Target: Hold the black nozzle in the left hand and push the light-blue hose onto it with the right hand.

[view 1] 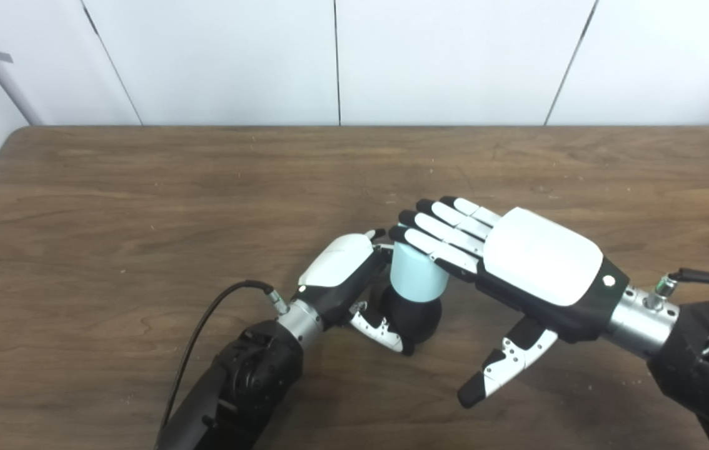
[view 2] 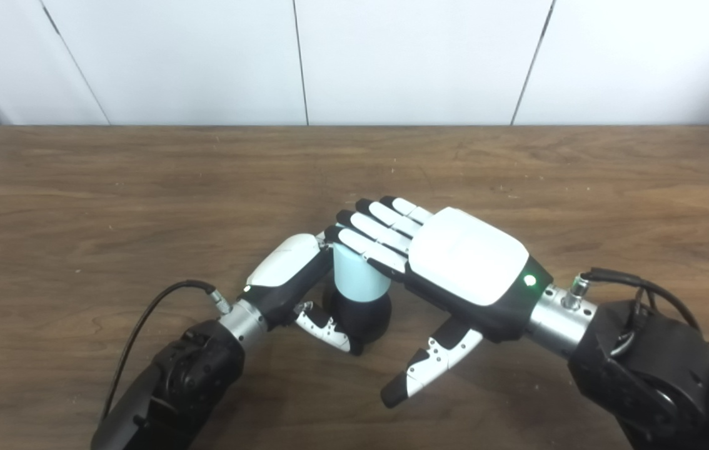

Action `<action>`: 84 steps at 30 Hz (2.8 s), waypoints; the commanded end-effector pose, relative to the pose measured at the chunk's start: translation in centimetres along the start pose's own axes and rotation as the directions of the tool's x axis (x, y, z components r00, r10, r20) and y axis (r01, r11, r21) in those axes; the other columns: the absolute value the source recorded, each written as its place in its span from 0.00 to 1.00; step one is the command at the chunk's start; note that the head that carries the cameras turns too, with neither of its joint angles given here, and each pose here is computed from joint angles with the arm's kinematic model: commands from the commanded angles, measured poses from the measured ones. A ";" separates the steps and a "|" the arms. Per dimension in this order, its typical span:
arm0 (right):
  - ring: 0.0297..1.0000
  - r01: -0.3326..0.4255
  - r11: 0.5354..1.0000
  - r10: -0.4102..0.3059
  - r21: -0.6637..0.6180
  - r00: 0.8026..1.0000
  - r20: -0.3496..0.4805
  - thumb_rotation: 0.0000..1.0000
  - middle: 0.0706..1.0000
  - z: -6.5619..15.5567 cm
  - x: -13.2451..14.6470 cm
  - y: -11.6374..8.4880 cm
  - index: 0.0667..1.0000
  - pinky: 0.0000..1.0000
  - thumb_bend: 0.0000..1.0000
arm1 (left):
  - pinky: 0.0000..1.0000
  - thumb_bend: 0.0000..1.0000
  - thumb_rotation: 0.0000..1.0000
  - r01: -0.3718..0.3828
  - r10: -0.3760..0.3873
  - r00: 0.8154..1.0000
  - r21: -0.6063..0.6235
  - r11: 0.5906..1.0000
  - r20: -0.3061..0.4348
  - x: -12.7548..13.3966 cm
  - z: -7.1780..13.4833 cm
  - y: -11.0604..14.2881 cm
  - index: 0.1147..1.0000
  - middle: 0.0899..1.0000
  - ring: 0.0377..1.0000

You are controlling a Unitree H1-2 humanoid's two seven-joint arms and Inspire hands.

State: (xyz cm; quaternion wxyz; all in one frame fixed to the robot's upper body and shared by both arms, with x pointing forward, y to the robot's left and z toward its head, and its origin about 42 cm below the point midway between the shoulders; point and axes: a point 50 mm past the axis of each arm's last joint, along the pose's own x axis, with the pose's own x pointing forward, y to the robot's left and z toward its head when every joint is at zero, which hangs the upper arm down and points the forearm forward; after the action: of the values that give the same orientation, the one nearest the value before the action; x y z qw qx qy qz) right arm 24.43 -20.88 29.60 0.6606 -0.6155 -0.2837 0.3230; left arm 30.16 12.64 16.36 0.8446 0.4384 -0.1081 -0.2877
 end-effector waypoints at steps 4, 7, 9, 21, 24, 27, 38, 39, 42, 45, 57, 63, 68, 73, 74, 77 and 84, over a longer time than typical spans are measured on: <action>1.00 -0.104 0.994 0.105 0.026 0.994 -0.035 1.00 1.00 -0.6 -0.4 1.5 1.00 1.00 0.67 | 1.00 0.52 0.00 0.094 -0.094 0.992 0.001 0.996 -0.082 -0.7 -2.0 -1.2 0.42 0.44 0.69; 1.00 -0.101 0.994 0.102 0.038 0.994 -0.038 1.00 1.00 -0.6 -0.4 1.8 1.00 1.00 0.67 | 1.00 0.52 0.00 0.097 -0.096 0.992 0.004 0.995 -0.084 -0.8 -1.9 -1.2 0.42 0.44 0.69; 1.00 -0.099 0.994 0.101 0.046 0.994 -0.041 1.00 1.00 -0.6 -0.4 2.1 1.00 1.00 0.67 | 1.00 0.52 0.00 0.098 -0.097 0.992 0.006 0.995 -0.085 -0.8 -1.9 -1.2 0.42 0.44 0.69; 1.00 -0.091 0.993 0.095 0.076 0.994 -0.046 1.00 1.00 -0.6 -0.4 2.9 1.00 1.00 0.67 | 1.00 0.52 0.00 0.102 -0.101 0.991 0.005 0.995 -0.090 -0.8 -1.9 -1.1 0.42 0.44 0.69; 1.00 -0.088 0.992 0.092 0.085 0.995 -0.047 1.00 1.00 -0.6 -0.5 3.2 1.00 1.00 0.67 | 1.00 0.52 0.00 0.101 -0.100 0.991 0.007 0.995 -0.086 -0.8 -2.0 -1.0 0.42 0.44 0.69; 1.00 -0.087 0.992 0.092 0.091 0.995 -0.047 1.00 1.00 -0.6 -0.6 3.5 1.00 1.00 0.67 | 1.00 0.52 0.00 0.101 -0.100 0.991 0.009 0.995 -0.083 -0.9 -2.0 -1.0 0.42 0.44 0.69; 1.00 -0.096 0.991 0.100 0.094 0.994 -0.041 1.00 1.00 -0.3 -0.5 3.5 1.00 1.00 0.66 | 1.00 0.52 0.00 0.102 -0.101 0.991 0.007 0.995 -0.085 -0.7 -2.0 -1.1 0.42 0.44 0.69; 1.00 -0.096 0.991 0.100 0.093 0.994 -0.040 1.00 1.00 -0.3 -0.5 3.5 1.00 1.00 0.66 | 1.00 0.52 0.00 0.103 -0.102 0.991 0.008 0.995 -0.085 -0.7 -2.0 -1.1 0.42 0.44 0.69; 1.00 -0.102 0.991 0.105 0.089 0.994 -0.036 1.00 1.00 -0.1 -0.4 3.6 1.00 1.00 0.66 | 1.00 0.52 0.00 0.103 -0.102 0.991 0.008 0.995 -0.086 -0.7 -2.0 -1.1 0.41 0.46 0.70; 1.00 -0.111 0.990 0.114 0.085 0.993 -0.031 1.00 1.00 0.1 -0.4 3.7 1.00 1.00 0.66 | 1.00 0.52 0.00 0.105 -0.104 0.991 0.009 0.994 -0.086 -0.7 -1.9 -1.2 0.41 0.46 0.70; 1.00 -0.149 0.987 0.151 0.067 0.988 -0.028 1.00 1.00 -0.1 0.0 3.5 1.00 1.00 0.66 | 1.00 0.52 0.00 0.112 -0.111 0.991 0.012 0.994 -0.081 -0.6 -1.8 -1.2 0.41 0.46 0.70; 1.00 -0.144 0.988 0.146 0.055 0.989 -0.028 1.00 1.00 -0.3 0.0 2.8 1.00 1.00 0.66 | 1.00 0.52 0.00 0.113 -0.112 0.990 0.008 0.994 -0.082 -0.7 -1.9 -1.1 0.41 0.46 0.70; 1.00 -0.114 0.992 0.116 0.046 0.993 -0.026 1.00 1.00 -0.6 0.3 1.4 1.00 1.00 0.66 | 1.00 0.52 0.00 0.112 -0.111 0.991 0.005 0.994 -0.080 -0.5 -2.0 -1.0 0.41 0.46 0.70; 1.00 -0.025 0.999 0.026 0.022 1.000 -0.018 1.00 1.00 -0.4 0.7 -1.3 1.00 1.00 0.66 | 1.00 0.52 0.00 0.111 -0.110 0.991 0.005 0.994 -0.082 -0.4 -2.0 -1.0 0.41 0.46 0.70; 1.00 0.002 1.000 -0.002 0.018 1.000 -0.016 1.00 1.00 -0.4 0.8 -1.8 1.00 1.00 0.66 | 1.00 0.52 0.00 0.112 -0.111 0.990 0.004 0.994 -0.082 -0.4 -2.1 -1.0 0.41 0.46 0.70; 1.00 0.081 0.997 -0.081 0.007 0.997 -0.009 1.00 1.00 -0.2 1.4 -2.9 1.00 1.00 0.65 | 1.00 0.52 0.00 0.115 -0.114 0.990 0.003 0.993 -0.083 -0.3 -2.1 -1.1 0.40 0.47 0.70; 1.00 0.186 0.983 -0.186 -0.012 0.983 -0.002 0.98 1.00 0.2 2.4 -4.6 1.00 1.00 0.62 | 1.00 0.52 0.00 0.112 -0.111 0.991 0.014 0.994 -0.081 -0.4 -2.1 -0.9 0.41 0.47 0.70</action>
State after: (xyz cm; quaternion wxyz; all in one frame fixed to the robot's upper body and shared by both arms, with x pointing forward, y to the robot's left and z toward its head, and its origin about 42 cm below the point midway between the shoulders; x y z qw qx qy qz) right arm 26.26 -18.97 32.64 0.6890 -0.5890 -0.3120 0.2846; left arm 30.45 12.75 16.48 0.8415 0.4393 -0.1077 -0.2956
